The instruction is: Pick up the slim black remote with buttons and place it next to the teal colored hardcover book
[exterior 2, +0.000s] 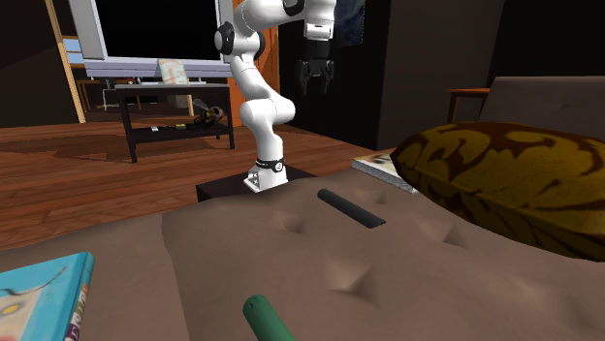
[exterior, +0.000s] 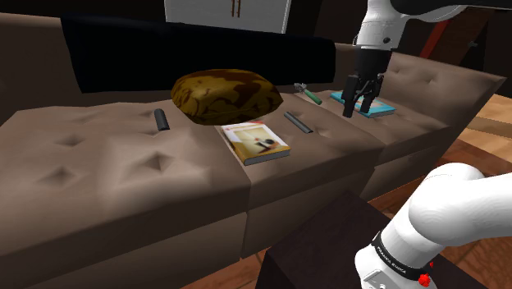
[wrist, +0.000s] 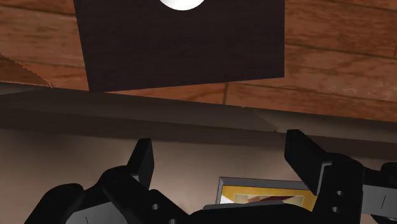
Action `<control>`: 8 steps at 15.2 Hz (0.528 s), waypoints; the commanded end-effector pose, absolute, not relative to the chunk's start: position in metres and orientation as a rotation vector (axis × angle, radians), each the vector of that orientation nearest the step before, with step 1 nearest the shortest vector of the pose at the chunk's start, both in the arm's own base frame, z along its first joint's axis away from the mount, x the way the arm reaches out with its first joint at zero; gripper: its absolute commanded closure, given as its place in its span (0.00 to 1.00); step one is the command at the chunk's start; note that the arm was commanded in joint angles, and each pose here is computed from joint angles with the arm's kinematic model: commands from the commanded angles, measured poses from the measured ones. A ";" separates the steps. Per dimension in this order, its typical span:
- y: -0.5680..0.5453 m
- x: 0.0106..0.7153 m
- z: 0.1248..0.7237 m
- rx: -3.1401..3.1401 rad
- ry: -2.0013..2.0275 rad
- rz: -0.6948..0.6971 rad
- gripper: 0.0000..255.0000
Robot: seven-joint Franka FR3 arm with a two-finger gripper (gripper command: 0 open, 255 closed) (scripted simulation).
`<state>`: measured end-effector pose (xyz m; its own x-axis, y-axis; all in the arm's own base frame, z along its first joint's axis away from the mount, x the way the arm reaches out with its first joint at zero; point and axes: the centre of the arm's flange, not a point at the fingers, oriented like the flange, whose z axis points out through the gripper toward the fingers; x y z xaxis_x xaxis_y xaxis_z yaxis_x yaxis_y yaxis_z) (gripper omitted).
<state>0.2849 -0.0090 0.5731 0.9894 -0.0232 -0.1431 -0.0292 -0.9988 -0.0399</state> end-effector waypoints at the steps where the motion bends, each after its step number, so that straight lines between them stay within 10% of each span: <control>1: -0.009 0.285 0.573 -3.092 0.041 0.222 0.00; 8: -0.050 0.360 0.533 -3.088 0.098 0.243 0.00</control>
